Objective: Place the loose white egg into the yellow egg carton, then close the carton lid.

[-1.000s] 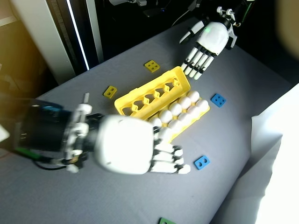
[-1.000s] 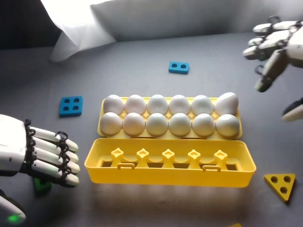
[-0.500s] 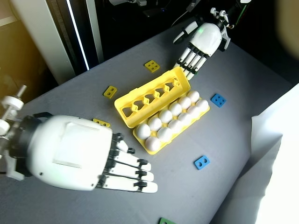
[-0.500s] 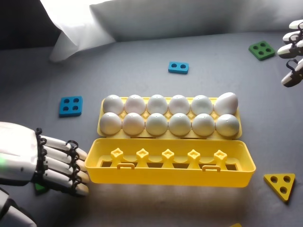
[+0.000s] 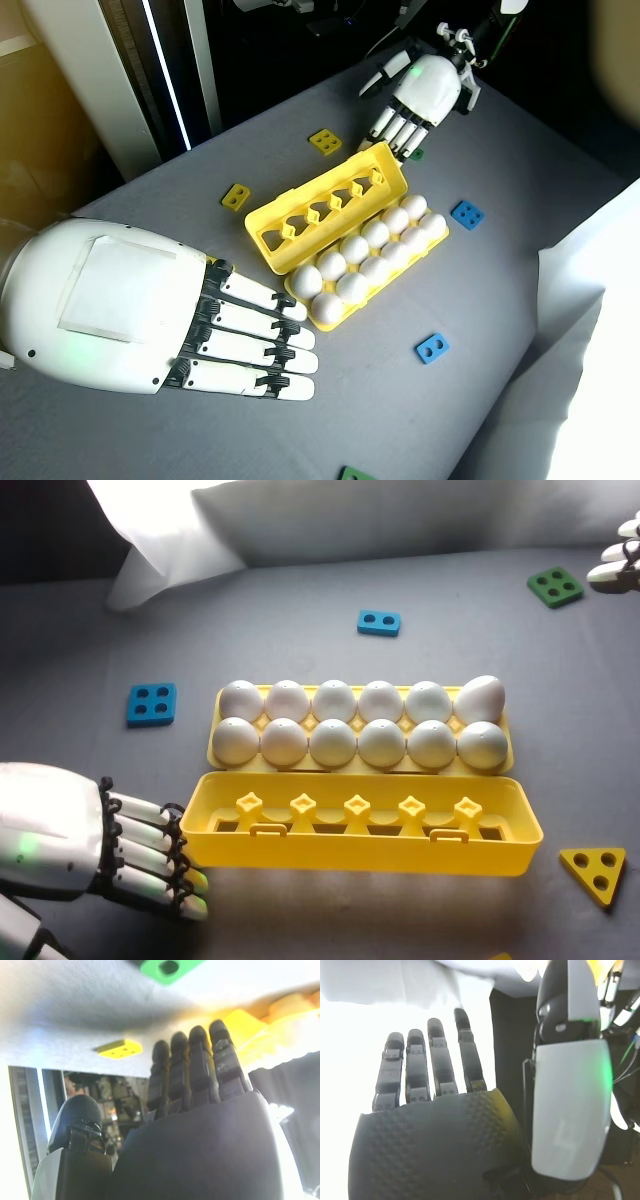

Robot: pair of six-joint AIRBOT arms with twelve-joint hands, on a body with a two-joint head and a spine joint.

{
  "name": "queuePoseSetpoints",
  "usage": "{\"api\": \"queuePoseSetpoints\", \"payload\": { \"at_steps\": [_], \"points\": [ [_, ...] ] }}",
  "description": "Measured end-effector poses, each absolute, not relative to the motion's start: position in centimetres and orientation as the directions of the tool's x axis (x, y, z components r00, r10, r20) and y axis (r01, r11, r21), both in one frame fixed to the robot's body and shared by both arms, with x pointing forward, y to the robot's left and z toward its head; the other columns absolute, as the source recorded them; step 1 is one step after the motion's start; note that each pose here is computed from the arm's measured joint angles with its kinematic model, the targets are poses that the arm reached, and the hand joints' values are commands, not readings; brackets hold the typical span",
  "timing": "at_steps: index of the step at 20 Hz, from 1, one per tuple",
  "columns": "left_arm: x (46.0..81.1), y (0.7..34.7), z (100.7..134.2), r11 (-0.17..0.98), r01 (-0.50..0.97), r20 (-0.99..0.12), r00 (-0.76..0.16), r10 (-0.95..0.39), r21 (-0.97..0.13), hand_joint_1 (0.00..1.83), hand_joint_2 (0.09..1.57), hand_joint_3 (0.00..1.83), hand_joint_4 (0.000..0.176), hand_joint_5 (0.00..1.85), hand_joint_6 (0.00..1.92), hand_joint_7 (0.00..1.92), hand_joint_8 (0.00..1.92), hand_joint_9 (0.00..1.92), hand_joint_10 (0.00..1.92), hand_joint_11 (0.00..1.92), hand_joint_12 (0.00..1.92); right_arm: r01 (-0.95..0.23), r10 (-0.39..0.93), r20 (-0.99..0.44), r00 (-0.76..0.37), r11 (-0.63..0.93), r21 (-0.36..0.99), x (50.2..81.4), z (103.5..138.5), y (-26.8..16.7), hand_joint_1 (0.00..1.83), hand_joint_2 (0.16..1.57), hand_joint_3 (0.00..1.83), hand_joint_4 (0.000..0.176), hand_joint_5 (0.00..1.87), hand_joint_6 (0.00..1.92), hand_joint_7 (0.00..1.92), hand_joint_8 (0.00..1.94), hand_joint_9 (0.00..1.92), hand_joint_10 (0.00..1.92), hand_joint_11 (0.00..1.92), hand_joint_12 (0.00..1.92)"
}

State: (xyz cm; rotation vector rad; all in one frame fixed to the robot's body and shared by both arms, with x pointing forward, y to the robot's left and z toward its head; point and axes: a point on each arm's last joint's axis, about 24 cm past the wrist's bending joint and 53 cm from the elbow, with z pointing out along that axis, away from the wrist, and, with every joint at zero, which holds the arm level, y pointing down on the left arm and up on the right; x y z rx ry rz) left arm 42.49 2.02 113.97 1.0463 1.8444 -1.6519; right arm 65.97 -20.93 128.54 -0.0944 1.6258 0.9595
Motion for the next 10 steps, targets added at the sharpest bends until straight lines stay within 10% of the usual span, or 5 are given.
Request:
{"api": "queuePoseSetpoints", "payload": {
  "at_steps": [3, 10],
  "points": [
    [42.2, 1.8, 114.1, -0.012, 0.777, -0.756, -0.609, 0.242, -0.630, 0.00, 1.31, 0.00, 0.000, 0.21, 0.00, 0.19, 0.00, 0.13, 0.00, 0.00, 0.14, -0.492, 0.427, -0.842, -0.330, 0.684, 0.539, 65.9, 127.6, -21.8, 0.02, 1.30, 0.01, 0.019, 0.11, 0.00, 0.09, 0.00, 0.02, 0.00, 0.01, 0.03],
    [44.7, 1.8, 116.9, -0.007, 0.794, -0.780, -0.595, 0.192, -0.607, 0.00, 1.30, 0.00, 0.000, 0.20, 0.00, 0.20, 0.00, 0.16, 0.00, 0.00, 0.26, -0.517, 0.399, -0.866, -0.301, 0.695, 0.500, 65.2, 128.1, -22.0, 0.00, 1.49, 0.00, 0.000, 0.27, 0.00, 0.24, 0.00, 0.19, 0.00, 0.00, 0.46]
  ]
}}
